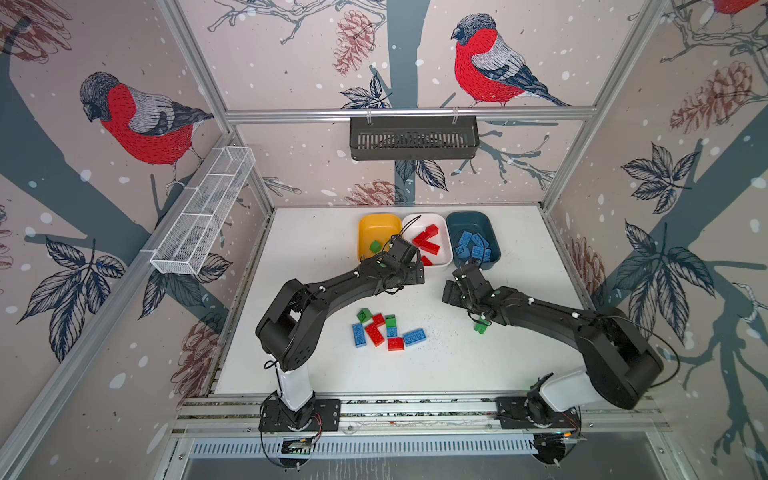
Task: Sort the legos into containers by color
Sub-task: 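Grasp the green brick with the right gripper while the left draws back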
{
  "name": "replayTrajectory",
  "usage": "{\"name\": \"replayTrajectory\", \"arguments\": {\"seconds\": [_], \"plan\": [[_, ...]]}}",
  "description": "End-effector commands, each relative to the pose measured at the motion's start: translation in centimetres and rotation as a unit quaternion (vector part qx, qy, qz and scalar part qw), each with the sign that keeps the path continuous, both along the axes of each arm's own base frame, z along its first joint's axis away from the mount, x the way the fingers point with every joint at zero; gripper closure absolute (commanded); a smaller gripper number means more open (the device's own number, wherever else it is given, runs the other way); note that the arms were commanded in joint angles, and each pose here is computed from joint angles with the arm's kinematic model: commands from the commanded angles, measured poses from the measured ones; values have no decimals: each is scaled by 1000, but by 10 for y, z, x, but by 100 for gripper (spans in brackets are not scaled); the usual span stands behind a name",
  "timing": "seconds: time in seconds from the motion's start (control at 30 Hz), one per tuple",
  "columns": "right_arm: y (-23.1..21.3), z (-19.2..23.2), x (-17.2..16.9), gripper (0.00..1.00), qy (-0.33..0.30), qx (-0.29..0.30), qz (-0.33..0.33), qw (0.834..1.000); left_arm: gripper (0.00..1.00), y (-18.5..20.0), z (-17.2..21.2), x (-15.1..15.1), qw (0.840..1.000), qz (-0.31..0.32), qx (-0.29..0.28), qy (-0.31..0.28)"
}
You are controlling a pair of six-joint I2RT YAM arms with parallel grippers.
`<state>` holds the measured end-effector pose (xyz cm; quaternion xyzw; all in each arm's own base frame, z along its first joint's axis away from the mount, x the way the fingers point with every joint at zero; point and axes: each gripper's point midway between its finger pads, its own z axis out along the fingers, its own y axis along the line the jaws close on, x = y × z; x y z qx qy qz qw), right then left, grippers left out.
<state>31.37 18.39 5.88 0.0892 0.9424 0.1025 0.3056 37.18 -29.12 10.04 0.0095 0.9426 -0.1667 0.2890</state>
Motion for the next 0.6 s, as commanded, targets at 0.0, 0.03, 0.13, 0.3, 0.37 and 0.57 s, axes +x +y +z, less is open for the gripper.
{"name": "replayTrajectory", "arguments": {"seconds": [0.0,0.03,0.13,0.3,0.37,0.57], "plan": [[-10,-6,0,17,5,-34,-38,999,4,1,1,3,1000,10,-1,-4],[-9,-8,1,19,6,-37,-39,999,3,2,0,3,1000,11,0,-3],[-7,-13,2,21,12,-47,-36,998,4,3,-3,2,1000,14,0,1],[-6,-23,2,28,20,-56,-33,998,4,4,-6,1,1000,16,0,5],[-6,-25,4,30,19,-59,-37,997,4,4,-7,1,1000,16,1,6],[-2,-30,12,34,12,-50,-44,998,3,5,-8,0,1000,17,4,7]]}}
